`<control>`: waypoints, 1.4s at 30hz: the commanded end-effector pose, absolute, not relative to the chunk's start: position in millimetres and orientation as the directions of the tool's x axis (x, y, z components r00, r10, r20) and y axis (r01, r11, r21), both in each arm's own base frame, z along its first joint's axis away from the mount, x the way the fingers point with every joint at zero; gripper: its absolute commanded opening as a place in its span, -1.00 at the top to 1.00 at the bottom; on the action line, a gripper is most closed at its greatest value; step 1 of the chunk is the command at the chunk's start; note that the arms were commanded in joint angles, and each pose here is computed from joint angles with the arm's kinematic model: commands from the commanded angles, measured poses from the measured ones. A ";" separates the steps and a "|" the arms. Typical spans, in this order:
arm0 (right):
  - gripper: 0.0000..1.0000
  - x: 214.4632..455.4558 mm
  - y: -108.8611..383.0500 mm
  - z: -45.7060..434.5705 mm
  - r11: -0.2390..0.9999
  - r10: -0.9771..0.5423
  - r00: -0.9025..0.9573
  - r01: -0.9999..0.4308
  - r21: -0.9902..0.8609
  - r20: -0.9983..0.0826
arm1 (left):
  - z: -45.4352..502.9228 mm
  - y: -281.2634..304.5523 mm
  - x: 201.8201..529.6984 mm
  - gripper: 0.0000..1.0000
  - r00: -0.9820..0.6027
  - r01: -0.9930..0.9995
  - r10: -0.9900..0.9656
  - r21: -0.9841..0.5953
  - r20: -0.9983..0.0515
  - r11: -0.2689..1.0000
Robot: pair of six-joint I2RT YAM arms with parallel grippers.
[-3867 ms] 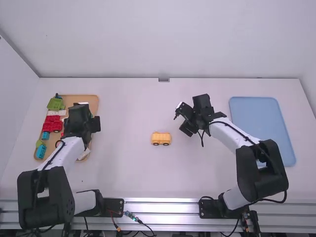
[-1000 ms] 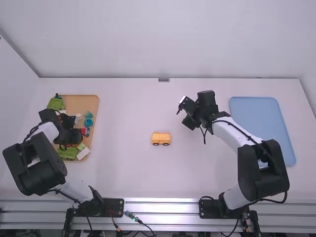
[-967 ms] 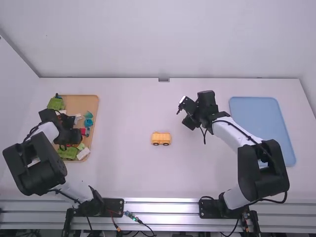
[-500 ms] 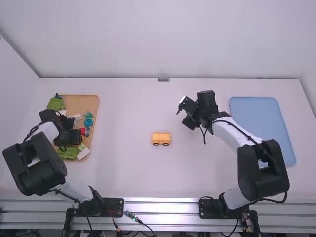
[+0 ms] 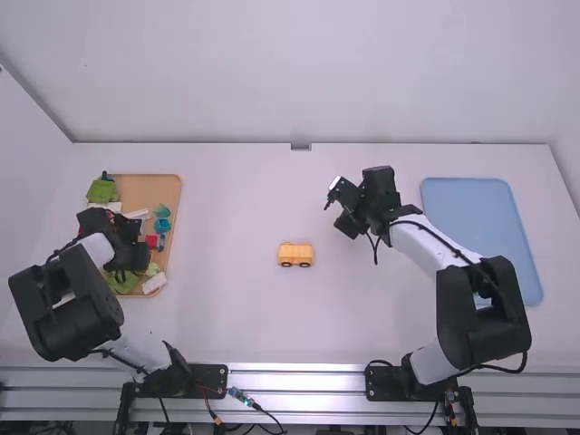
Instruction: Assemble lego blocks to make yellow taxi
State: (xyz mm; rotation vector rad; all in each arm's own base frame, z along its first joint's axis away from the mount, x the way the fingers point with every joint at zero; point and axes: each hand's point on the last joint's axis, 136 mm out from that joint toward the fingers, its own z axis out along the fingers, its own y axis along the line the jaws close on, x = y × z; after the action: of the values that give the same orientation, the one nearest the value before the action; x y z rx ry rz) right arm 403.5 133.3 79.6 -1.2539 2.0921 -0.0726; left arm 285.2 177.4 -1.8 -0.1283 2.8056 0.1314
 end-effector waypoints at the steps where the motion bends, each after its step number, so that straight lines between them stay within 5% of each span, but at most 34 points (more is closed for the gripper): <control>1: -0.99 409.6 135.5 94.6 0.537 -0.789 -0.279 -0.746 -0.394 -0.547 | -6.8 171.3 275.8 0.16 -0.951 -0.090 -0.064 0.073 -0.301 0.993; 25: -0.99 409.2 135.8 94.4 0.537 -0.789 -0.279 -0.746 -0.393 -0.547 | 11.3 183.7 301.9 0.19 -0.862 -0.332 -0.308 -0.010 -0.403 0.943; 36: -0.99 409.5 135.8 94.6 0.537 -0.789 -0.279 -0.746 -0.394 -0.547 | 23.0 186.2 305.8 -0.10 -0.824 -0.387 -0.361 -0.030 -0.436 0.921; 42: -0.99 409.9 136.1 95.1 0.537 -0.789 -0.277 -0.745 -0.395 -0.549 | 36.8 178.1 301.2 -0.09 -0.822 -0.381 -0.363 -0.051 -0.439 0.923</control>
State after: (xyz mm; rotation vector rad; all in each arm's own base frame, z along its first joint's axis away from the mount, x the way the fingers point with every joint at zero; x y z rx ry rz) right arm 403.7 133.4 79.8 -1.2538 2.0908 -0.0731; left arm 293.5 180.4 19.8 -0.5515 2.6753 0.0741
